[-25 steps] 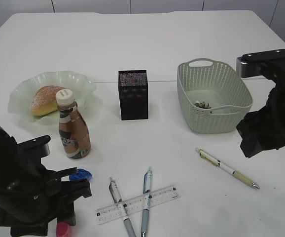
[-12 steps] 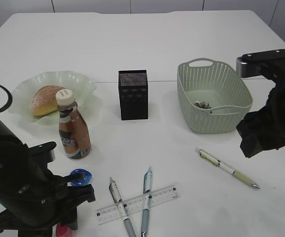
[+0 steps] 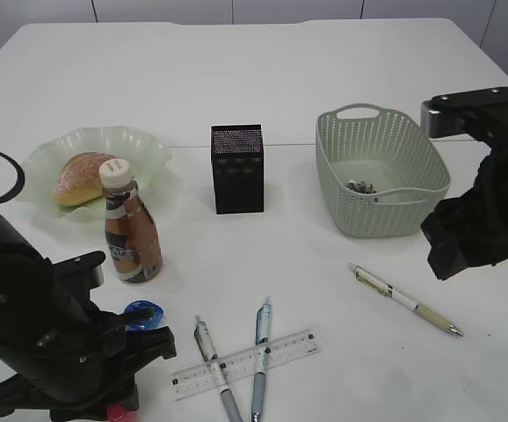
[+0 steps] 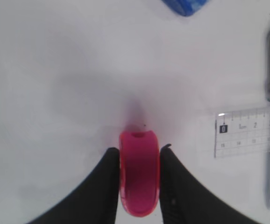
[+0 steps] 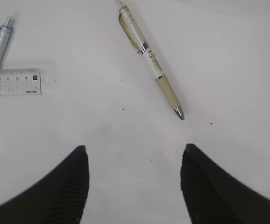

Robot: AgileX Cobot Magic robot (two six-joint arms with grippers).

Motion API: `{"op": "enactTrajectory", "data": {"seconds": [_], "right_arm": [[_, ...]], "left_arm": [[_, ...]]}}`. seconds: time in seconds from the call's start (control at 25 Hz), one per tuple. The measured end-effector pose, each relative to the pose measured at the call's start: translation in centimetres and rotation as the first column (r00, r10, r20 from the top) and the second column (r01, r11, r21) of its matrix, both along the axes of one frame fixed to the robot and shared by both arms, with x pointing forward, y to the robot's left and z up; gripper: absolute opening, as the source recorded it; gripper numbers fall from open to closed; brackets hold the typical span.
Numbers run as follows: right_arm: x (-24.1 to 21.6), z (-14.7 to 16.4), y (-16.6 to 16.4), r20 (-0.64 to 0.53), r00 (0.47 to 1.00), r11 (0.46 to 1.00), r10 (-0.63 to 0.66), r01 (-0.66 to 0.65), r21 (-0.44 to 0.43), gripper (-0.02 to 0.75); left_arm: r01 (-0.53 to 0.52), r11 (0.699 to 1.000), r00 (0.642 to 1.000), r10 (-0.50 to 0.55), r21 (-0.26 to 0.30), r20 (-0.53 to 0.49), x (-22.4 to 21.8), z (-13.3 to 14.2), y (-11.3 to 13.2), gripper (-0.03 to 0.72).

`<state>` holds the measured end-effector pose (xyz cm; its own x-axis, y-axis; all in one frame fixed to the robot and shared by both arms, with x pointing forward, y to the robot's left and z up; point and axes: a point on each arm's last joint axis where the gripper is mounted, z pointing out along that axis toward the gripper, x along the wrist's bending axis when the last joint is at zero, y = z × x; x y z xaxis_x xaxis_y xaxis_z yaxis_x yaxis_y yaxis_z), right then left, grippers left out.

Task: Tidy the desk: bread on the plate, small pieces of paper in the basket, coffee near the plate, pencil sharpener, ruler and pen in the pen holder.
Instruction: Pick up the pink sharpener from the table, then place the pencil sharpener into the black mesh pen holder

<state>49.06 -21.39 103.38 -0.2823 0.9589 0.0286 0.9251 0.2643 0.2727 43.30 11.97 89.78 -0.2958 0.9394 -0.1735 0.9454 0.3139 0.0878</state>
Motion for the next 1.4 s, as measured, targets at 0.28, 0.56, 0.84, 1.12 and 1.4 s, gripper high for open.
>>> {"op": "enactTrajectory", "data": {"seconds": [0.28,0.56,0.84,1.12,1.4], "right_arm": [[0.0,0.0,0.0,0.001,1.000,1.000,0.000,0.000,0.000,0.457],[0.0,0.0,0.0,0.002,1.000,1.000,0.001,-0.001,-0.003,0.457],[0.0,0.0,0.0,0.004,1.000,1.000,0.002,-0.002,-0.004,0.457],[0.0,0.0,0.0,0.004,1.000,1.000,0.002,-0.002,-0.004,0.457],[0.0,0.0,0.0,0.005,1.000,1.000,0.002,-0.002,-0.005,0.457]], "left_arm": [[0.000,1.000,1.000,0.000,-0.003,0.003,0.0,0.0,0.0,0.192],[0.016,0.998,0.996,-0.010,-0.066,0.088,0.3,1.7,-0.2,0.192],[0.102,0.973,0.945,-0.029,-0.208,0.325,0.8,6.3,-0.4,0.192],[0.165,0.948,0.862,-0.005,-0.271,0.508,2.7,8.3,0.2,0.192],[0.211,0.954,0.765,-0.026,-0.212,0.644,5.9,11.2,1.3,0.191]]}}
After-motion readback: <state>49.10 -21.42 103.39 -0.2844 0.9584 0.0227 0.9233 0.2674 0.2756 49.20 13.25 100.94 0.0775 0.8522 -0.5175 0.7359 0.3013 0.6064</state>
